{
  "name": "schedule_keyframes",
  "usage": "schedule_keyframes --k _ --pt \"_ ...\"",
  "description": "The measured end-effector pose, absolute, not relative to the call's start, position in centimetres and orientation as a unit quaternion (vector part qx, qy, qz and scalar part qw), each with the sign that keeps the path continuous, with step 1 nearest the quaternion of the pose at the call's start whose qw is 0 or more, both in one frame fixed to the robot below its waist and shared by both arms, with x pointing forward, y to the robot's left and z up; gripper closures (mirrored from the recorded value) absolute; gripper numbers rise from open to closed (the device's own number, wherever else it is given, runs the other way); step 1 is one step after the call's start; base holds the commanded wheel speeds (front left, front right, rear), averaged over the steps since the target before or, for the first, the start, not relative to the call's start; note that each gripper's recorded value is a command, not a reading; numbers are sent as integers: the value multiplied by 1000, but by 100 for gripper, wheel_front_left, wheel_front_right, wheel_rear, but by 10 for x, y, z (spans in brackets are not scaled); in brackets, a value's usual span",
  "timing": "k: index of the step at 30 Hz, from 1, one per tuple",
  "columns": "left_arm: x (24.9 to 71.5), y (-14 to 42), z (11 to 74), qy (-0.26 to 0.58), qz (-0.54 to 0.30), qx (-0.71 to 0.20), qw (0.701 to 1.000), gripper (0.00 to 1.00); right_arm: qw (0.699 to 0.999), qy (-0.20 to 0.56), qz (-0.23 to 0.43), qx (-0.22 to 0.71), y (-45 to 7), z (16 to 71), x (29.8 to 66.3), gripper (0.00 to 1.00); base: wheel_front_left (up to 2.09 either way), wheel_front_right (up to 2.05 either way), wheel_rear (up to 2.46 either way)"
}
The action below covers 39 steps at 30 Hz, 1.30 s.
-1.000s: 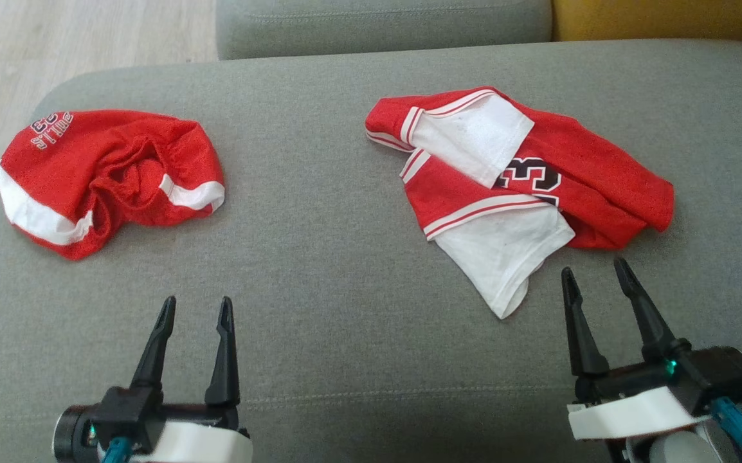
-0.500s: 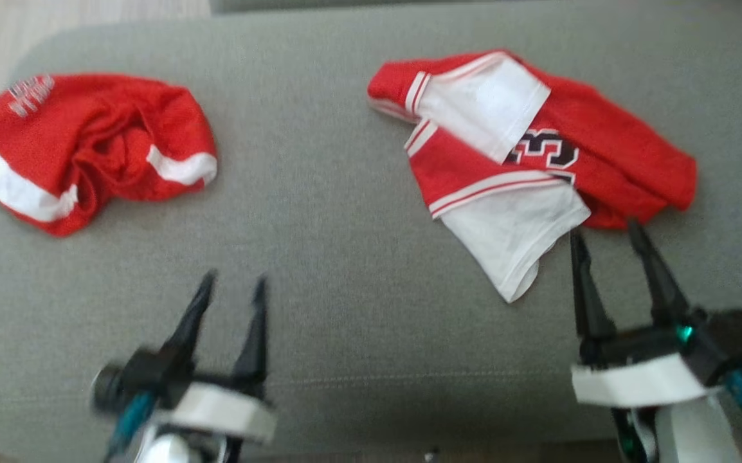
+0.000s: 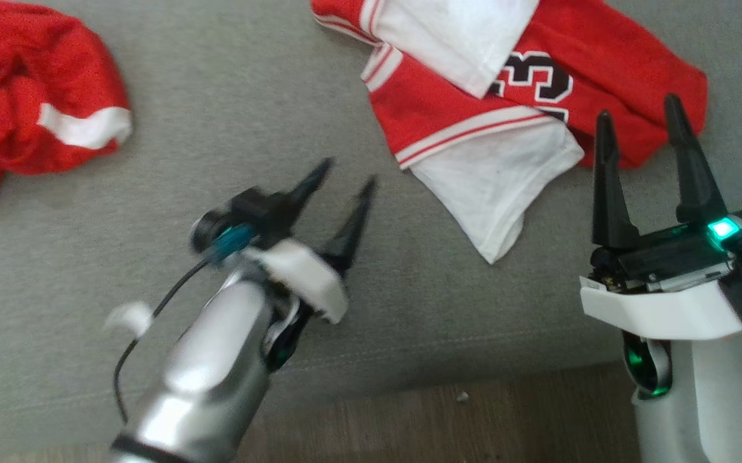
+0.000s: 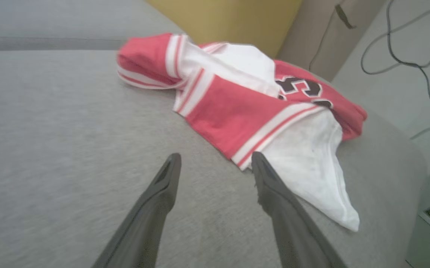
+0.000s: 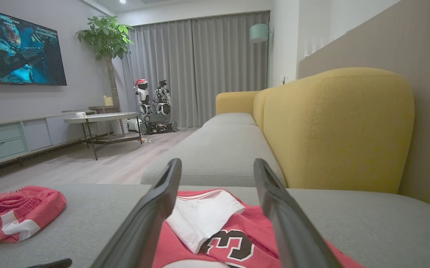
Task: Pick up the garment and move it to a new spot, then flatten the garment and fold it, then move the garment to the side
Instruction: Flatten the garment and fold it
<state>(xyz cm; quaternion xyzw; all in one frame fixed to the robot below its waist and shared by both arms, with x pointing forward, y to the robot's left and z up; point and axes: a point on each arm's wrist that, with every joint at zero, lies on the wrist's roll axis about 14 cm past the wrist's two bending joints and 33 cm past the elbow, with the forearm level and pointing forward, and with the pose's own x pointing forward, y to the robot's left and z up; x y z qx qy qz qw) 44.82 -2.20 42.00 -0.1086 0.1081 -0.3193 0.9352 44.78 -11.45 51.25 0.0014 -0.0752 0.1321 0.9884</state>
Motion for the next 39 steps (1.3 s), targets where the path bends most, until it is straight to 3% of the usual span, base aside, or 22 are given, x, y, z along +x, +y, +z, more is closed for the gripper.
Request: schedule_keyframes --k 7,18,19,20,30,39 --pt "481 -57 406 139 -359 -108 916 0 992 -46 119 15 -124 491 450 0 0 0 0" --pt "525 -69 382 167 -340 -92 921 0 993 -41 105 14 -136 481 465 0 0 0 0" --pt "525 -70 381 169 -341 -93 920 58 994 -40 104 15 -136 481 465 0 0 0 0" --pt "525 -71 380 169 -342 -94 920 100 994 -40 104 15 -137 480 465 0 0 0 0" --pt "514 -57 393 176 -308 -141 924 100 992 -66 104 21 -136 503 460 0 0 0 0" --pt "493 -59 463 127 -314 -263 903 100 990 -87 108 34 -131 527 440 0 0 0 0"
